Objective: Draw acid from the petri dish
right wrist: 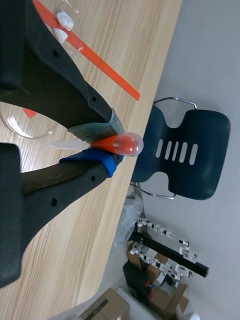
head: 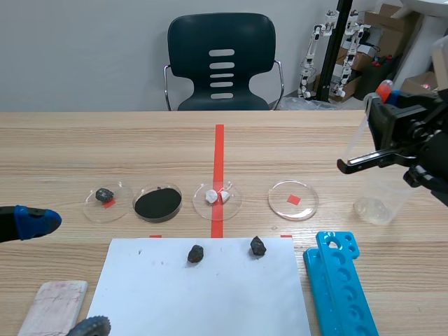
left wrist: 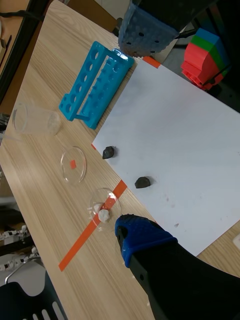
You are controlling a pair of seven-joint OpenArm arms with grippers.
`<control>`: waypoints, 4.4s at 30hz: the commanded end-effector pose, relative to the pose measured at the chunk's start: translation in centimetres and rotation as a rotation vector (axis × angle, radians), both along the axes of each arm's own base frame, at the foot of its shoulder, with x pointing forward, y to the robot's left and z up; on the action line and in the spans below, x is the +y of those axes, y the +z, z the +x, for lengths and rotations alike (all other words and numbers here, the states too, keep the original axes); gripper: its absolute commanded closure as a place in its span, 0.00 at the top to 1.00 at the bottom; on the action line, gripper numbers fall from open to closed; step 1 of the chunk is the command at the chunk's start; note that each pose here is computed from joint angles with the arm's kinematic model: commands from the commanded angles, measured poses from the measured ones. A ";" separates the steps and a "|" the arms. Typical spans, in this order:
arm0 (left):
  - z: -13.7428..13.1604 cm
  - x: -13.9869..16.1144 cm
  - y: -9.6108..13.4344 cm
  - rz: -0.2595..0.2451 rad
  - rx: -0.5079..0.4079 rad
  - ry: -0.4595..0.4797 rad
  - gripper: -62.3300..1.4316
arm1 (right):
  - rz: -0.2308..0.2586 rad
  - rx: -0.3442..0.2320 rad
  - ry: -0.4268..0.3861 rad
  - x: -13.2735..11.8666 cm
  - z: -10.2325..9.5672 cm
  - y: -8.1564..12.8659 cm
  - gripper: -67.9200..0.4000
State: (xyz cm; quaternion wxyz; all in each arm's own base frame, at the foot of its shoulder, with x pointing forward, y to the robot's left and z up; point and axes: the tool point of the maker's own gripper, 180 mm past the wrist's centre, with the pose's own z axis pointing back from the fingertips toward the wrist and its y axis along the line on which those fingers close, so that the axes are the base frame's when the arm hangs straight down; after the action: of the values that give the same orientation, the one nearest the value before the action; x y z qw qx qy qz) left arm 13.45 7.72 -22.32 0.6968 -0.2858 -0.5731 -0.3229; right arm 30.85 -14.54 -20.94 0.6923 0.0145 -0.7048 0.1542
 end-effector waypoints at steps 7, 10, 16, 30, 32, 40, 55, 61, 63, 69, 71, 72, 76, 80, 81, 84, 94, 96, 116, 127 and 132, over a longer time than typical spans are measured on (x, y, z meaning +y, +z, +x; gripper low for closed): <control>-0.1 -0.5 0.8 -0.034 -0.014 -0.010 1.00 | 0.018 -0.008 -0.011 -0.8 1.6 -0.4 0.01; -0.1 -0.5 0.8 -0.034 -0.014 -0.010 1.00 | 0.027 0.005 0.004 -0.7 2.2 -1.0 0.01; -0.1 -0.5 0.8 -0.034 -0.014 -0.010 1.00 | 0.047 0.026 0.041 0.1 3.3 -2.0 0.01; -0.1 -0.5 0.8 -0.034 -0.014 -0.010 1.00 | 0.081 0.095 0.131 3.0 3.6 -4.9 0.01; -0.1 -0.5 0.8 -0.034 -0.014 -0.010 1.00 | 0.084 0.102 0.137 3.3 3.5 -5.2 0.01; -0.1 -0.5 0.8 -0.034 -0.014 -0.010 1.00 | 0.098 0.105 0.139 3.3 3.3 -6.0 0.01; -0.1 -0.5 0.8 -0.034 -0.014 -0.010 1.00 | 0.110 0.124 0.127 2.8 3.4 -7.5 0.01; -0.1 -0.5 0.8 -0.034 -0.014 -0.010 1.00 | 0.110 0.125 0.127 2.8 3.4 -7.5 0.01; -0.1 -0.5 0.8 -0.034 -0.014 -0.010 1.00 | 0.110 0.126 0.126 2.8 3.4 -7.6 0.01; -0.1 -0.5 0.8 -0.034 -0.014 -0.010 1.00 | 0.103 0.137 0.125 2.8 3.4 -7.8 0.01; -0.1 -0.5 0.8 -0.034 -0.014 -0.010 1.00 | 0.102 0.137 0.125 2.8 3.4 -7.8 0.01; -0.1 -0.5 0.8 -0.034 -0.014 -0.010 1.00 | 0.098 0.137 0.126 2.8 3.4 -7.8 0.01; -0.1 -0.5 0.8 -0.034 -0.014 -0.010 1.00 | 0.085 0.132 0.130 2.8 3.4 -7.8 0.01; -0.1 -0.5 0.8 -0.034 -0.014 -0.010 1.00 | 0.087 0.122 0.132 2.8 3.4 -7.6 0.01; -0.1 -0.5 0.8 -0.034 -0.014 -0.010 1.00 | 0.088 0.122 0.132 2.8 3.4 -7.6 0.01; -0.1 -0.5 0.8 -0.034 -0.014 -0.010 1.00 | 0.090 0.122 0.130 2.8 3.4 -7.7 0.01; -0.1 -0.5 0.8 -0.034 -0.014 -0.010 1.00 | 0.103 0.125 0.119 2.4 3.2 -8.5 0.01; -0.1 -0.5 0.8 -0.034 -0.014 -0.010 1.00 | 0.103 0.122 0.119 2.4 3.2 -8.5 0.01; -0.1 -0.5 0.8 -0.034 -0.014 -0.010 1.00 | 0.104 0.123 0.119 2.4 3.2 -8.5 0.01; -0.1 -0.5 0.8 -0.034 -0.014 -0.010 1.00 | 0.104 0.123 0.119 2.4 3.2 -8.5 0.01; -0.1 -0.5 0.8 -0.034 -0.014 -0.010 1.00 | 0.104 0.123 0.119 2.4 3.2 -8.5 0.02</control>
State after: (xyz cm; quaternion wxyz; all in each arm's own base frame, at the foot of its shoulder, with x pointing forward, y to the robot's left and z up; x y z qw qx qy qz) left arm 13.44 7.72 -22.33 0.6969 -0.2859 -0.5730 -0.3229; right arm 33.31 -12.11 -31.01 0.7395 0.1021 -0.6459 0.1596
